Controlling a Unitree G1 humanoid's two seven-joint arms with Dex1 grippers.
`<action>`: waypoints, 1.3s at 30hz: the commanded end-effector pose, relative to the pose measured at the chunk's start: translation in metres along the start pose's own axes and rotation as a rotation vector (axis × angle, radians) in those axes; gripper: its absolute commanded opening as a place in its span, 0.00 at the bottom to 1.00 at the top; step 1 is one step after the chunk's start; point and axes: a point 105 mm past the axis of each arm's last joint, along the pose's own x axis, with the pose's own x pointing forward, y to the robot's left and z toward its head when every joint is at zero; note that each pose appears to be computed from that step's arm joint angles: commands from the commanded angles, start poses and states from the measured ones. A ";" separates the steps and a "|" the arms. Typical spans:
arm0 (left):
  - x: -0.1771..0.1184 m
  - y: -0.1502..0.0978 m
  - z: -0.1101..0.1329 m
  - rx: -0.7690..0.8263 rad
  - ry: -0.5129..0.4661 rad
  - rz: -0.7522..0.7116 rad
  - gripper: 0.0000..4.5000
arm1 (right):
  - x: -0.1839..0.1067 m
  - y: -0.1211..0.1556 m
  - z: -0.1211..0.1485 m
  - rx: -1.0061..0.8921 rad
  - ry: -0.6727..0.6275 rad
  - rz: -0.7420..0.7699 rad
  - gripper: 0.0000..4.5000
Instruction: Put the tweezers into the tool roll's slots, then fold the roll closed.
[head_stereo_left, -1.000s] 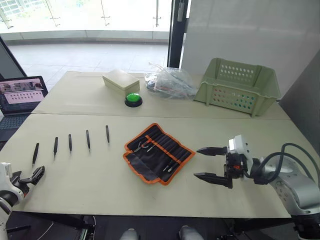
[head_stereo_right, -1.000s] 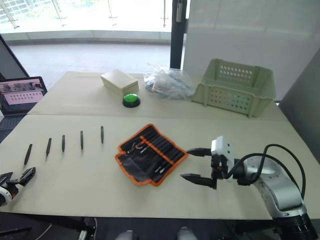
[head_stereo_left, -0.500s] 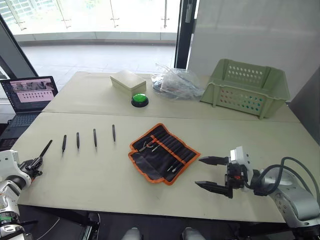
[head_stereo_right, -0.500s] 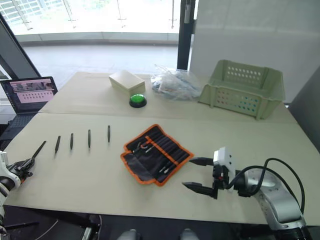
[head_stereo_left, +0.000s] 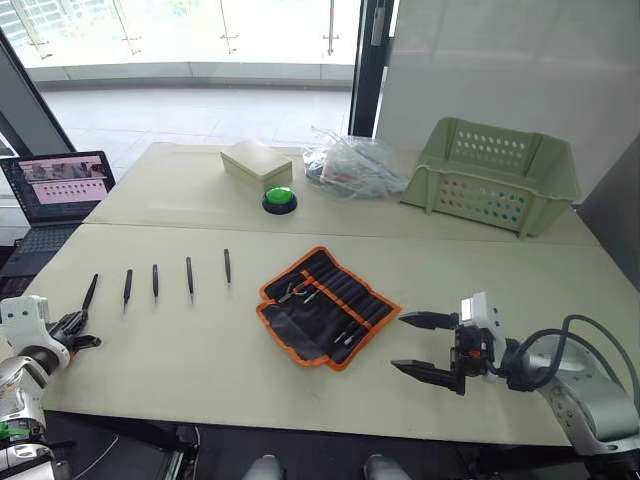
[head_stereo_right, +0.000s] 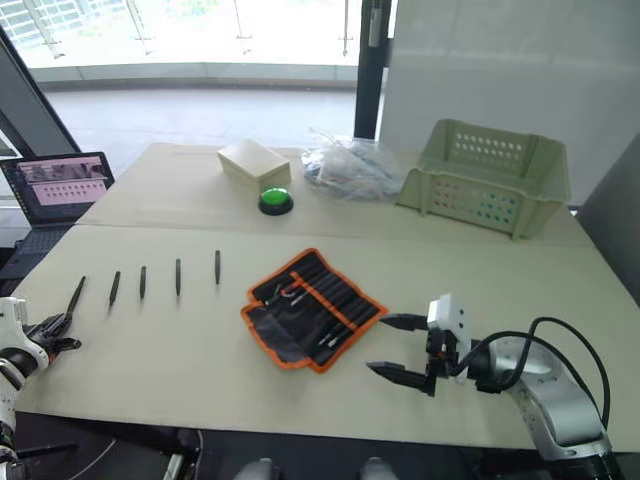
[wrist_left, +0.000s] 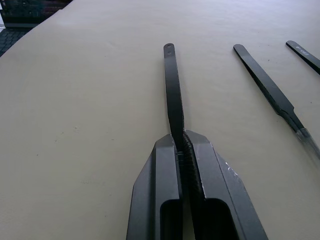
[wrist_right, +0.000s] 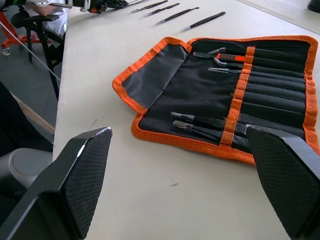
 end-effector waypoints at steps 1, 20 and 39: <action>-0.008 0.001 0.021 0.048 -0.052 -0.020 0.00 | -0.002 -0.003 0.008 -0.026 -0.025 -0.026 1.00; -0.068 -0.120 0.069 0.116 -0.112 -0.449 0.00 | 0.031 -0.024 0.014 -0.088 -0.088 -0.163 0.01; -0.074 -0.278 0.035 0.323 0.238 -0.948 0.00 | 0.084 -0.043 -0.024 -0.043 0.066 -0.315 0.01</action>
